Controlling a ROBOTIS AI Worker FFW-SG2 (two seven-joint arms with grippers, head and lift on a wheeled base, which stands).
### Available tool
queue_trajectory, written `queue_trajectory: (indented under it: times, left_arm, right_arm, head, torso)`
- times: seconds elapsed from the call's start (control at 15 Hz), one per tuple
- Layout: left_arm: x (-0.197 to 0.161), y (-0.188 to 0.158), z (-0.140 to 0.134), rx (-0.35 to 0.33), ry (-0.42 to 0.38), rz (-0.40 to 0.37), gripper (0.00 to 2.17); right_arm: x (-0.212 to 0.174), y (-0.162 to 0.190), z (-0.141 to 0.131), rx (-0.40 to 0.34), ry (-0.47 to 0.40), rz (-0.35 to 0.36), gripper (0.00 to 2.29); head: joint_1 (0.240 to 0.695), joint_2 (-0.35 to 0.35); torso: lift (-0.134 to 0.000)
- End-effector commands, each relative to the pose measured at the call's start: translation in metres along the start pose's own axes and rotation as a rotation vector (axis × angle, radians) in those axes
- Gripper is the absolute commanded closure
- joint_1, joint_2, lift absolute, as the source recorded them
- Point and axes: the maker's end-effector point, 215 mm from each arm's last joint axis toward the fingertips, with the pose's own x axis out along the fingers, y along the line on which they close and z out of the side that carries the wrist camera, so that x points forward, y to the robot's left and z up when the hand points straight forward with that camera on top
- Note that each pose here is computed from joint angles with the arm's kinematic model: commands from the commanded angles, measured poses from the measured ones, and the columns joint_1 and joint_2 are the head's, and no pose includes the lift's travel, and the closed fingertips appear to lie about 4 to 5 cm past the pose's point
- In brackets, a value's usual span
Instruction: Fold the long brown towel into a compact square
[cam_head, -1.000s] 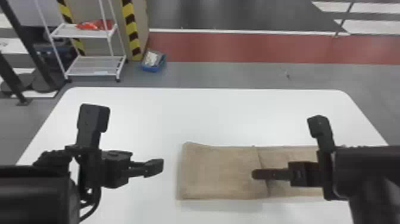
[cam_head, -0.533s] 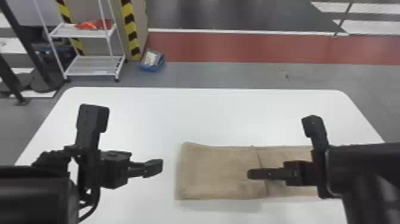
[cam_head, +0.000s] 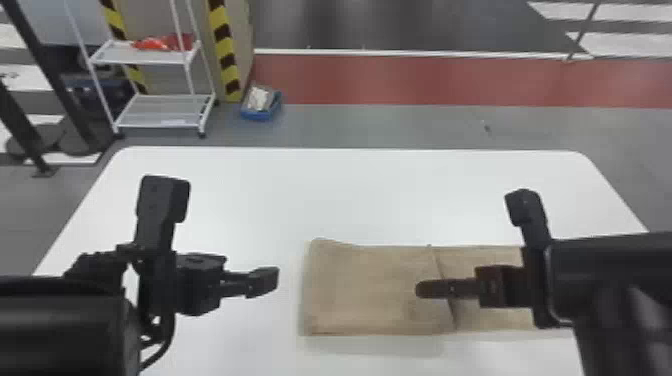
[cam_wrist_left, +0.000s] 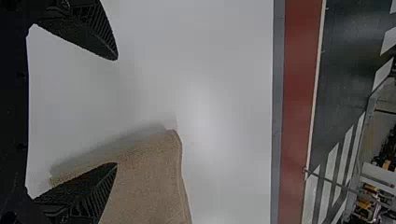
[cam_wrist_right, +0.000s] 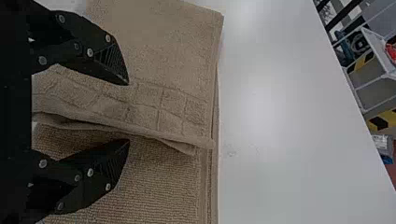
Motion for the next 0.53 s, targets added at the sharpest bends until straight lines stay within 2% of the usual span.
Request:
queue_trajectory:
  times: [0.0,0.13,0.27,0.4,0.47]
  left_arm:
    - [0.0009,-0.0012,0.0002,-0.006,-0.002,-0.003,0.08]
    - [0.0005,0.0002,0.0003,-0.008,-0.003,-0.001,0.08]
    - [0.0006,-0.0003,0.0003,-0.008,-0.003,-0.002,0.08]
    - [0.0007,0.0005,0.0005,-0.007,-0.004,-0.001,0.08]
    - [0.0008,0.0005,0.0019,-0.002,-0.010,-0.001,0.08]
  right_arm:
    - [0.0037,-0.0016,-0.0049,0.008,0.015,-0.001,0.59]
    - [0.0039,0.0003,-0.0037,0.005,0.013,0.002,0.93]
    - [0.0041,0.0004,-0.0038,0.004,0.014,0.001,0.94]
    - [0.0030,0.0002,-0.0022,0.005,0.010,0.002,1.38]
    - [0.0034,0.0008,-0.0020,0.007,0.008,0.003,1.40]
  head:
    - [0.695,-0.013]
    - [0.695,-0.011]
    - [0.695,-0.007]
    - [0.695,-0.006]
    - [0.695,-0.005]
  torso:
    - [-0.124]
    - [-0.124]
    - [-0.124]
    - [-0.124]
    - [-0.124]
